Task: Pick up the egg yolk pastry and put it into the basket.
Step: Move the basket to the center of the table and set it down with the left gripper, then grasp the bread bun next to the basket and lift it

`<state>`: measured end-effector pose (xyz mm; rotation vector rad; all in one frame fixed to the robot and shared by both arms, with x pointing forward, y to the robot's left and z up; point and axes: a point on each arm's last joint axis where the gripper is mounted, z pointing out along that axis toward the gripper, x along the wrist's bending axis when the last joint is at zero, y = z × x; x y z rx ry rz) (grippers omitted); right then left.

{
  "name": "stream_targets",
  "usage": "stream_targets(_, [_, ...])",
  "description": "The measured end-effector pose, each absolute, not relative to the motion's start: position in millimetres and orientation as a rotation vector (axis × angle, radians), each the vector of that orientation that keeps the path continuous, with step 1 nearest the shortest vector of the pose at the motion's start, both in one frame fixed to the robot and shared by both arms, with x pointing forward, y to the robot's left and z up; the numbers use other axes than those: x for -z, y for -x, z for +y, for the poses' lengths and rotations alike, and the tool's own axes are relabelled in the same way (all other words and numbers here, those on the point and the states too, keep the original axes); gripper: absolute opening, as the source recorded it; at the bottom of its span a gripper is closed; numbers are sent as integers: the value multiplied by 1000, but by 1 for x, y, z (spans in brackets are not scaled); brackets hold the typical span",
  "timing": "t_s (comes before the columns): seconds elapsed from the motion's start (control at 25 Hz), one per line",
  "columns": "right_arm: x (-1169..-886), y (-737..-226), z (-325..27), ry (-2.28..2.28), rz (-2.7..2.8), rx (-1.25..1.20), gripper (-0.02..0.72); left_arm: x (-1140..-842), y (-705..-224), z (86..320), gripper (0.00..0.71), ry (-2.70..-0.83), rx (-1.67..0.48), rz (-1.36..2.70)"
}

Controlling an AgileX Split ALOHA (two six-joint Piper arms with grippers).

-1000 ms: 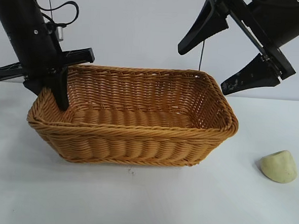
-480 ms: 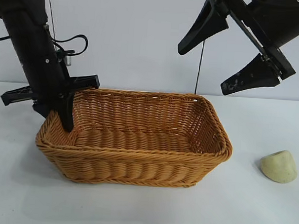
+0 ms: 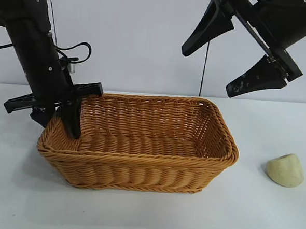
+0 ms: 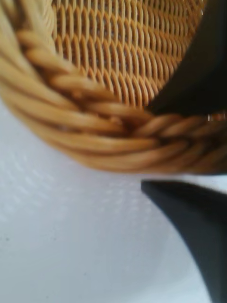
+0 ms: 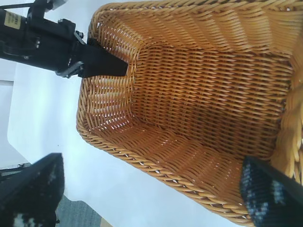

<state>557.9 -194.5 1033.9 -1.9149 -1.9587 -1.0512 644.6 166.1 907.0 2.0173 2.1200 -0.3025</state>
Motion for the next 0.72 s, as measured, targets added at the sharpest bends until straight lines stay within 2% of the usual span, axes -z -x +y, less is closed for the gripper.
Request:
stream_targets(0.08, [-1034, -558, -195, 1915, -1959, 1051, 695, -908, -645, 166, 613, -2020, 306, 2119])
stream_targets(0.2, [-1034, -558, -194, 1914, -1959, 1050, 695, -916, -647, 164, 675, -2037, 327, 2110])
stream_targets(0.4, [-1034, -558, -194, 1913, -1959, 1049, 695, -950, -653, 163, 692, -2110, 313, 2037])
stream_targets(0.56, [-1034, -558, -194, 1912, -1959, 1048, 695, -993, -659, 171, 695, -2179, 107, 1961])
stream_targets(0.72, [-1034, -558, -194, 1912, -1959, 1048, 695, -1023, -662, 177, 695, -2160, -9, 1916])
